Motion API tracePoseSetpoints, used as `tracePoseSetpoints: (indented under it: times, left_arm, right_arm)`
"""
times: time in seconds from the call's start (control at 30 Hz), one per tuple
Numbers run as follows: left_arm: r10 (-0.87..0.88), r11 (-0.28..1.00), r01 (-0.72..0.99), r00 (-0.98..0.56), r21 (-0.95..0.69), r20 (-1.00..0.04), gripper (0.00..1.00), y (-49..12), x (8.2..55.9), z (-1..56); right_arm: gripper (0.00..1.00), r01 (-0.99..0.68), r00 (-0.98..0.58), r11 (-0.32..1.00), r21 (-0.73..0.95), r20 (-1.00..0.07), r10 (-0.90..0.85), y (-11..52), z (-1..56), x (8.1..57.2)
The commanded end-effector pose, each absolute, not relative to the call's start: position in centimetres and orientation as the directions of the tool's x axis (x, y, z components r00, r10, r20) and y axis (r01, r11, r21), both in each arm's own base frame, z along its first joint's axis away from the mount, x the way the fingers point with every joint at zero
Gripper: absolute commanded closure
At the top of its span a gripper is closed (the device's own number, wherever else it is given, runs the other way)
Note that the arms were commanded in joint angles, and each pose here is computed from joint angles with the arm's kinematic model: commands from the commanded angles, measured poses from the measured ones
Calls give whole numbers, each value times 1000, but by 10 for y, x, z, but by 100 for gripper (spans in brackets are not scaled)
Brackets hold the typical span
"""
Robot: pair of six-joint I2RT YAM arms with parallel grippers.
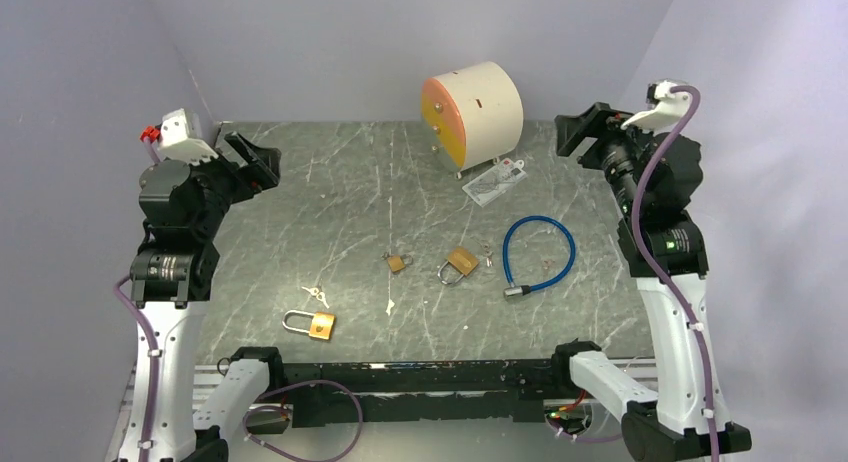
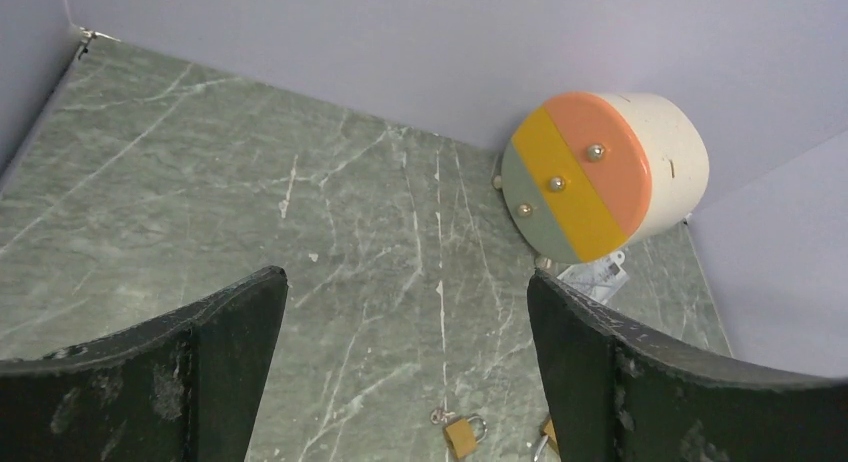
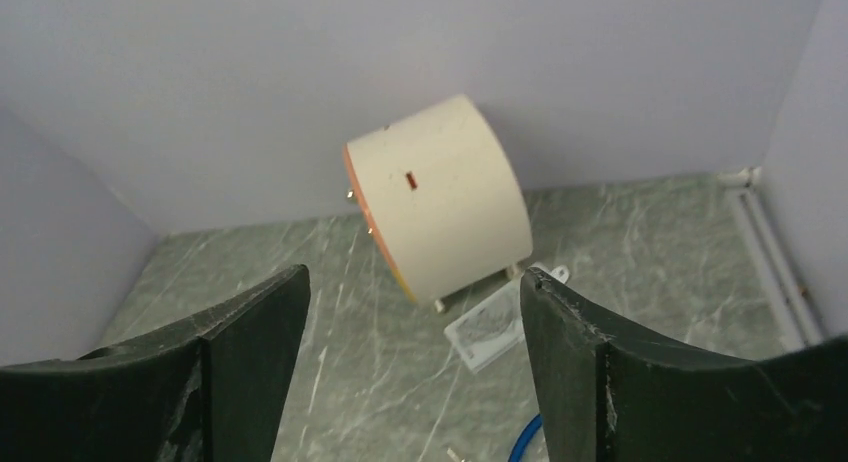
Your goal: Unlock with the key
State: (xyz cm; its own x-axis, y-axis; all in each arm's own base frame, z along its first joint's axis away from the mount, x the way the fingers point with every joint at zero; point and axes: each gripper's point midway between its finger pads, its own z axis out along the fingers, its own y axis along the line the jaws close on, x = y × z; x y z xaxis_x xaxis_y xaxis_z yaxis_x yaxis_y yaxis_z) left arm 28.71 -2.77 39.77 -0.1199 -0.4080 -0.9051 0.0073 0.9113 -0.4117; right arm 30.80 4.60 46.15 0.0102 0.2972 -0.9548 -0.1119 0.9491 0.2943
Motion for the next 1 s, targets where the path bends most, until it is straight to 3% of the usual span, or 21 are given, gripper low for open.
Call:
tracePoseSetpoints:
  times: [0.0, 0.2, 0.4, 0.57, 0.7, 0.97]
  left_arm:
    - [-424, 899, 74, -104, -432, -900, 6, -38, 288, 407]
    - [-427, 894, 46, -206, -445, -880, 6, -41, 283, 375]
    - [-459, 888, -118, -288, -445, -840, 6, -25, 272, 333]
    - [-424, 905, -171, -436, -390, -793, 6, -24, 256, 301]
    - [-490, 866, -357, -471, -349, -734, 6, -4, 238, 271]
    - [-603, 764, -545, -413, -346, -683, 7, 15, 202, 254]
  right_arm:
    - [19, -170, -120, 913, 371, -927, 355, 67, 432, 311]
    - [23, -434, -296, 770, 468, -881, 369, 138, 402, 303]
    - [24, -550, -403, 706, 446, -882, 243, 238, 369, 284]
    - [48, -598, -607, 698, 393, -791, -74, 334, 281, 262]
    - [43, -662, -640, 669, 338, -720, -269, 397, 214, 225]
    - [38, -683, -678, 658, 318, -611, -409, 482, 134, 199]
